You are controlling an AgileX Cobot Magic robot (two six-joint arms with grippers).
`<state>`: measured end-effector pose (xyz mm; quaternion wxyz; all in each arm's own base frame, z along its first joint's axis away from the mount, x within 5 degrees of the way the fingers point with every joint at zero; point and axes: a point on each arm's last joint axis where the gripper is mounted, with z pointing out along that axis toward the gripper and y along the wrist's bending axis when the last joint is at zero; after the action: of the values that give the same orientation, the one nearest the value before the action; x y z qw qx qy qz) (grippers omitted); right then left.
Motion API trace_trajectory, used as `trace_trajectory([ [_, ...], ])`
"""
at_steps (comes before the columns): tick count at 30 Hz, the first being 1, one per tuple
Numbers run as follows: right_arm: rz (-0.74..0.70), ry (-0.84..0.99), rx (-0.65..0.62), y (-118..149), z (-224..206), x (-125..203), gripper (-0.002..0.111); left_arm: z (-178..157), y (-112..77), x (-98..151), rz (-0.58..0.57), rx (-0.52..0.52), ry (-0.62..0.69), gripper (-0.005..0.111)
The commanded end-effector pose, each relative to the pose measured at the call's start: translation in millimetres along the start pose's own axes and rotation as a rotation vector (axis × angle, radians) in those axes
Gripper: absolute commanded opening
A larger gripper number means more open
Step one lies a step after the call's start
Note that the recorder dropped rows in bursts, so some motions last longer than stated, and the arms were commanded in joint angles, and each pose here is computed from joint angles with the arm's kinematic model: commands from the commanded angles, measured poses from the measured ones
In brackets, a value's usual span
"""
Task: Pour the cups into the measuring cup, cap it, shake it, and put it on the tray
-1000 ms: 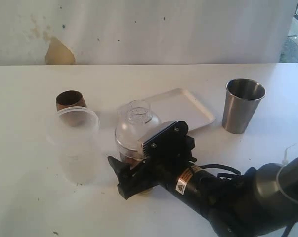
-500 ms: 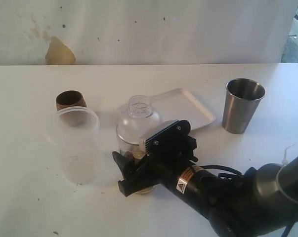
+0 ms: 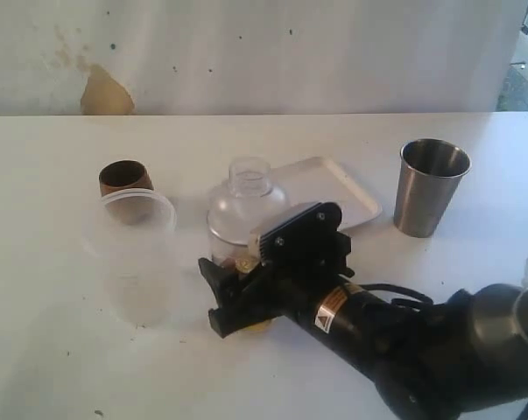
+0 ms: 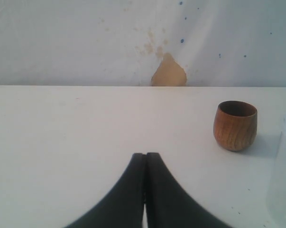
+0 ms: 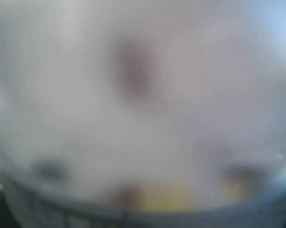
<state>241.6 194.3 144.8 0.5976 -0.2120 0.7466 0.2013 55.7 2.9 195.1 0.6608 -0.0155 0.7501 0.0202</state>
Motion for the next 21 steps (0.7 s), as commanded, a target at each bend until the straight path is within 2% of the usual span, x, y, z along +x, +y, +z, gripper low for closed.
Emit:
trace_trajectory([
  [1, -0.028, -0.170, 0.057, -5, -9, -74, 0.000, 0, -0.1, 1, -0.002, 0.001, -0.003, 0.000],
  [4, -0.075, -0.173, 0.094, -16, -20, -110, 0.000, 0, -0.1, 1, -0.002, 0.001, -0.003, 0.000],
  [7, -0.056, -0.208, 0.148, -34, -36, -131, 0.000, 0, -0.1, 1, -0.002, 0.001, -0.003, 0.000],
  [12, -0.006, -0.159, 0.250, -72, -53, -136, 0.000, 0, -0.1, 1, -0.002, 0.001, -0.003, 0.000],
  [14, 0.018, -0.149, 0.166, -73, -49, -133, 0.000, 0, -0.1, 1, -0.002, 0.001, -0.003, 0.000],
  [17, -0.089, -0.079, -0.072, -54, -37, -130, 0.000, 0, -0.1, 1, -0.002, 0.001, -0.003, 0.000],
  [18, -0.090, -0.066, -0.092, -53, -35, -132, 0.000, 0, -0.1, 1, -0.002, 0.001, -0.003, 0.000],
  [21, -0.068, -0.083, 0.055, -84, -35, -139, 0.000, 0, -0.1, 1, -0.002, 0.001, -0.003, 0.000],
])
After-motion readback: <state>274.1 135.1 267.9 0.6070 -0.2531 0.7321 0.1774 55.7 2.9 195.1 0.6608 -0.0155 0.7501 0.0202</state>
